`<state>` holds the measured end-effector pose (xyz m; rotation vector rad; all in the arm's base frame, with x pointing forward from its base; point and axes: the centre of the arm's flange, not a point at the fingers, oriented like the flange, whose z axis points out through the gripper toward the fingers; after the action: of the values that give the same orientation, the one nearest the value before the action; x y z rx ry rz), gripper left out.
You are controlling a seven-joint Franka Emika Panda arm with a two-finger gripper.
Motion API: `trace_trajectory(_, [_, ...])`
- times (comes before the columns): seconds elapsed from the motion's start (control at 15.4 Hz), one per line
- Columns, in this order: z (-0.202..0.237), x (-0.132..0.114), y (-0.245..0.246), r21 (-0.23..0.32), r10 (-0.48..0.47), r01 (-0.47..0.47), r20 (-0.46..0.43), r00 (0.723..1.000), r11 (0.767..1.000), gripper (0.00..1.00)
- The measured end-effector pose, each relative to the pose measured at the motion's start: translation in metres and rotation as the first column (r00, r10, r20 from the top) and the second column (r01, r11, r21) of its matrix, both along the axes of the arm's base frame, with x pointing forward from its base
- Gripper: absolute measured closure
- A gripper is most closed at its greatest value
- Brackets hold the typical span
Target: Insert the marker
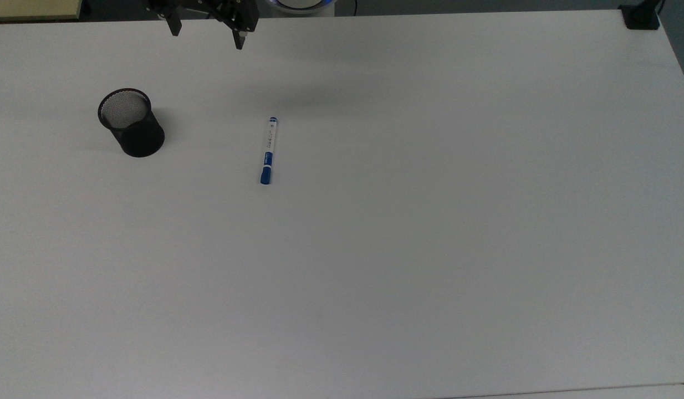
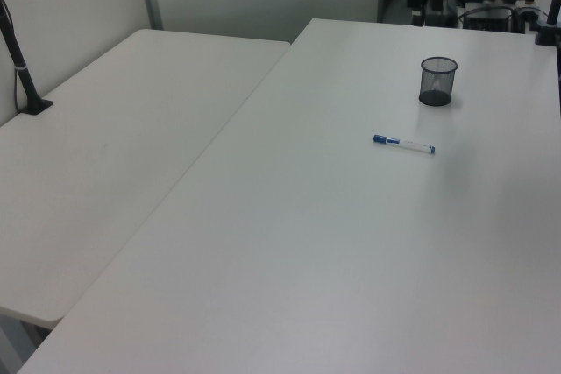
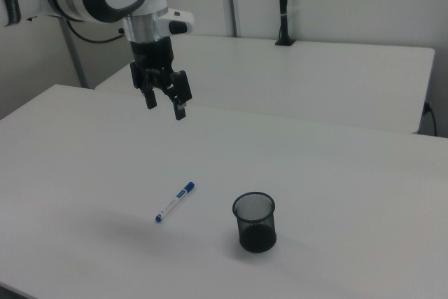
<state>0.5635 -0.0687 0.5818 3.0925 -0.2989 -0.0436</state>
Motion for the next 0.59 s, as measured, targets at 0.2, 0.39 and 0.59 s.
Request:
trace_trajectory(0.2, [-0.0010, 0.0003, -0.0006, 0.003, -0.002, 0.002, -0.001, 1.000, 1.000, 0.00])
trace_trajectory(0.39, [-0.0025, 0.0008, -0.0014, 0.003, -0.003, 0.003, -0.004, 1.000, 1.000, 0.00])
trace_trajectory(0.59, [-0.0057, 0.0024, -0.0014, 0.003, -0.003, 0.003, -0.010, 1.000, 1.000, 0.00])
